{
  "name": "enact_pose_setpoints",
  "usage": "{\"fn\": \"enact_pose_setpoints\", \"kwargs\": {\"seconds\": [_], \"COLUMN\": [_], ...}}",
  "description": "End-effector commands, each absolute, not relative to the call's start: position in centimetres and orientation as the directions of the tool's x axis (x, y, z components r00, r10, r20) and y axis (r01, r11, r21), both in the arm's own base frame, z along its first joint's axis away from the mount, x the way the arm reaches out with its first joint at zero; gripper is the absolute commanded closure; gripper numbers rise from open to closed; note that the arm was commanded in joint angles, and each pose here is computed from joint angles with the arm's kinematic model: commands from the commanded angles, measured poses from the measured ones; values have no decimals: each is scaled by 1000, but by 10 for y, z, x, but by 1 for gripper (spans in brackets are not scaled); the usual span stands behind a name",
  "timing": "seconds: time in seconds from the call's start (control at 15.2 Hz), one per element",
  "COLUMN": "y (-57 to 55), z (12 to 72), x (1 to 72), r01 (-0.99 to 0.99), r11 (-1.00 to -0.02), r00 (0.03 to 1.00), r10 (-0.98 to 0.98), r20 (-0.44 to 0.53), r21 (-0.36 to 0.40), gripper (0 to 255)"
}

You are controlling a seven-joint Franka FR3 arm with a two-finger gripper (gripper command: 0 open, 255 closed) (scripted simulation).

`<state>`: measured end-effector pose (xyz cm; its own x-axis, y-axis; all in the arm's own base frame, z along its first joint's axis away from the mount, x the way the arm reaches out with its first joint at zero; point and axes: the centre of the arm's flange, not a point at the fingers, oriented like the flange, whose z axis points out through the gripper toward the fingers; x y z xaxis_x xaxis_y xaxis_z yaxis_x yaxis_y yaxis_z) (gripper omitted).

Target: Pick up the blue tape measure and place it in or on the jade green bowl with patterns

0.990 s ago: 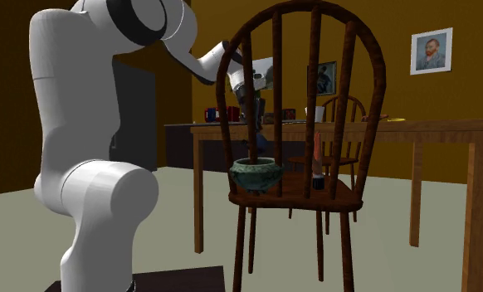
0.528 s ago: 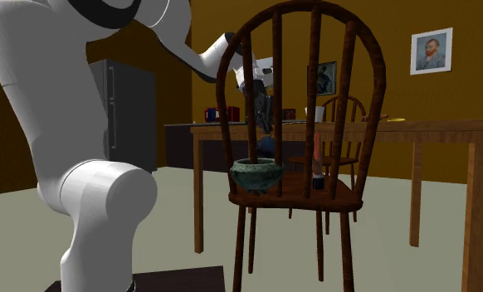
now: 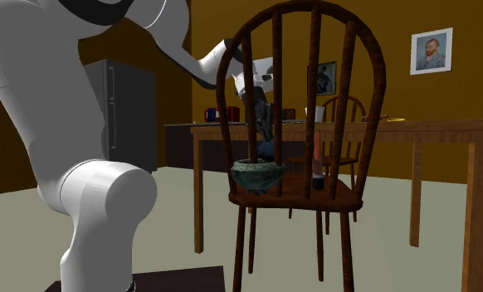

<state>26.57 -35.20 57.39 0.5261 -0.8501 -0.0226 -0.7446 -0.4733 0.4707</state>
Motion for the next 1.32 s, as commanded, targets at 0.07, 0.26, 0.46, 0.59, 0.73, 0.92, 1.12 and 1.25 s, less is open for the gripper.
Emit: {"fn": "enact_pose_setpoints", "kwargs": {"seconds": [0.07,0.26,0.46,0.59,0.73,0.92,1.12,1.25], "y": [-357,-357,-357,-357,-354,-347,-354,-348], "z": [544,537,537,537,539,538,549,572], "x": [262,262,262,262,258,250,268,279], "r01": [-743,-743,-743,-743,-743,-743,-743,-743], "r11": [-475,-475,-475,-475,-475,-476,-475,-475], "r00": [516,516,516,516,515,516,516,516], "r10": [-855,-855,-855,-855,-856,-855,-855,-855], "r20": [-49,-49,-49,-49,-50,-49,-49,-49], "r21": [472,472,472,472,472,471,472,472], "gripper": [255,255,255,255,0,0,0,0]}}
